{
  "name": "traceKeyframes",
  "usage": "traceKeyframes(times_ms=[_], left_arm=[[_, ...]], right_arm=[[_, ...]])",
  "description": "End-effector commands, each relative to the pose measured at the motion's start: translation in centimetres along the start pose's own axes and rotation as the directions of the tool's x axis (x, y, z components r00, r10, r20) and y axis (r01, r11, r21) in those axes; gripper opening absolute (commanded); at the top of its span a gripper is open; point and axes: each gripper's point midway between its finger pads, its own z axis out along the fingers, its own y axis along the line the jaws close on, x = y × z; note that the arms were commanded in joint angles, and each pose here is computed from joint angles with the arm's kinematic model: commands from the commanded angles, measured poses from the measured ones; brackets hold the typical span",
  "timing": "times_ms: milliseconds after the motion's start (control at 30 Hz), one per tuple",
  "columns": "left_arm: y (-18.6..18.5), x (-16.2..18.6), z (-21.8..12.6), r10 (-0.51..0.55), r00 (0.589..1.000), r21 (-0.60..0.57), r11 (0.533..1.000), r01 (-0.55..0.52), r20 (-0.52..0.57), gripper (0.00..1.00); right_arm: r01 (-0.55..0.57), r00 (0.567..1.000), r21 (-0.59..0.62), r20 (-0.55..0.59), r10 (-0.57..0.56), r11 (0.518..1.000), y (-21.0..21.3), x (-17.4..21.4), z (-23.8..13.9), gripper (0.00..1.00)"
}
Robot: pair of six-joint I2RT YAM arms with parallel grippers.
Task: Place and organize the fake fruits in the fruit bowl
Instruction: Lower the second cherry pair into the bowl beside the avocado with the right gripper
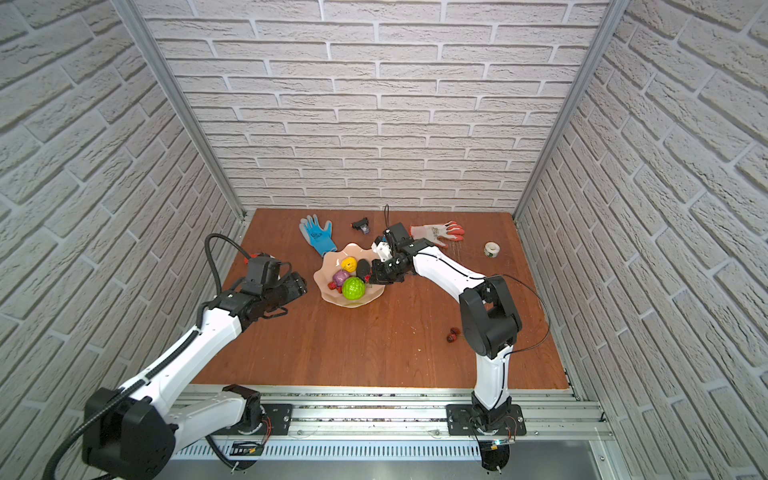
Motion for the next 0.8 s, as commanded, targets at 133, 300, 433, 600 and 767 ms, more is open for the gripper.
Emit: traceKeyframes(times_ms=[133,300,433,600,767], left_arm=[[0.4,0.0,0.0,-0.011,1.0,-0.008,1.0,0.011,0.007,0.78],[0.5,-0.1,0.0,-0.012,1.0,-0.009,1.0,0.012,0.007,0.78],[0.5,-0.1,0.0,-0.013,1.0,-0.009,1.0,0.013,0.008,0.78],[0.6,-0.1,0.4,-0.014,1.0,-0.013,1.0,0.014,-0.002,0.78],[0.3,-0.3,0.5,-0.012,1.0,-0.004,1.0,0.012,0.001,0.78]], right_arm=[[0.043,0.999,0.033,0.001,-0.043,0.999,-0.5,-0.2,0.8,0.06],[0.043,0.999,0.055,-0.009,-0.043,0.998,-1.1,-0.2,1.3,0.06],[0.046,0.999,0.061,-0.019,-0.045,0.997,-1.4,-0.1,1.7,0.06],[0.036,0.997,0.062,-0.065,-0.032,0.997,-2.1,0.4,3.1,0.05],[0.04,0.997,0.069,-0.073,-0.035,0.997,-2.1,0.2,3.1,0.06]])
